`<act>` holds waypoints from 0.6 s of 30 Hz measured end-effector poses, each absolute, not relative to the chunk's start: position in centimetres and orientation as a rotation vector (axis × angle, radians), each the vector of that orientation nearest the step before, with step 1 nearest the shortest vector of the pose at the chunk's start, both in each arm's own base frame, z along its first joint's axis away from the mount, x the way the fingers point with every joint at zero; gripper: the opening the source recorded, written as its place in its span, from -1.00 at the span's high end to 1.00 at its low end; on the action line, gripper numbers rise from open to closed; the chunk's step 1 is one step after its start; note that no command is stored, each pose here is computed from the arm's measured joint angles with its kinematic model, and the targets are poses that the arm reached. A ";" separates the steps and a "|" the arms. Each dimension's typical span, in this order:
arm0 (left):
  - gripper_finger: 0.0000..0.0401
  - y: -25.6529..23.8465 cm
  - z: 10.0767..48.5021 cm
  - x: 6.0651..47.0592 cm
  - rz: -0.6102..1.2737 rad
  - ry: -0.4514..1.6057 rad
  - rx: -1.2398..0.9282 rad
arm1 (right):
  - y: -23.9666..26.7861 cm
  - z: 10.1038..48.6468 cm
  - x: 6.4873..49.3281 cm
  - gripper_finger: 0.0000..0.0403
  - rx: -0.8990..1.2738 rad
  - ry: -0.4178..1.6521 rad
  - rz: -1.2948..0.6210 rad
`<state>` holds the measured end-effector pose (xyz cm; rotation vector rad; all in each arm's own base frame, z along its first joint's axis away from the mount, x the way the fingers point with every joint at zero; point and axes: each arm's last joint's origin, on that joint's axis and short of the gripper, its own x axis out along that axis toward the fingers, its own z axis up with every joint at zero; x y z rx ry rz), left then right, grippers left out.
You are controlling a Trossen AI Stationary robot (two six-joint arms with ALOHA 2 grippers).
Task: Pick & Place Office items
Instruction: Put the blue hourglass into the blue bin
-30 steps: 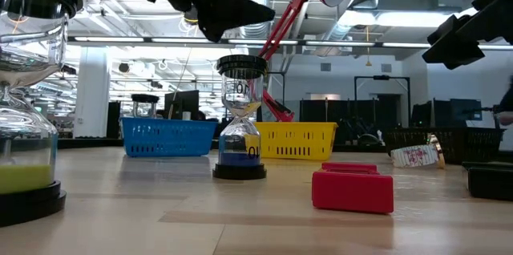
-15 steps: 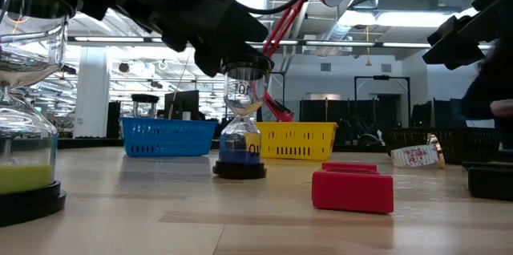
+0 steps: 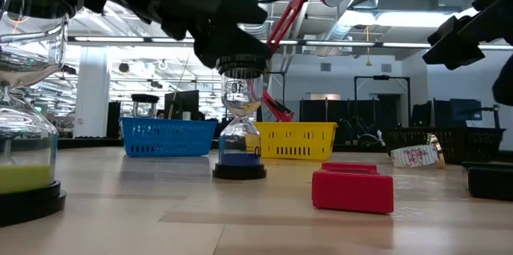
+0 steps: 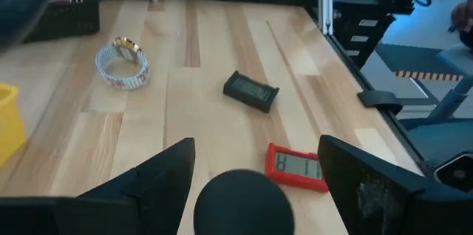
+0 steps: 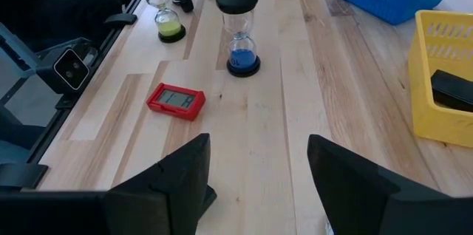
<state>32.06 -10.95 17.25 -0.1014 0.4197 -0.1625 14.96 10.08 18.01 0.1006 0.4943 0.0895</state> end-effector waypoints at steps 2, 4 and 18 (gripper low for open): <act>-0.41 -11.0 16.8 32.1 -0.158 0.439 -0.109 | 10.1 18.0 15.0 -0.09 0.101 0.494 0.090; -0.41 -11.0 16.4 32.2 -0.156 0.446 -0.110 | 10.1 18.0 15.0 -0.09 0.101 0.494 0.090; -0.39 -11.0 15.2 32.4 -0.138 0.480 -0.096 | 10.1 18.0 15.0 -0.09 0.101 0.494 0.089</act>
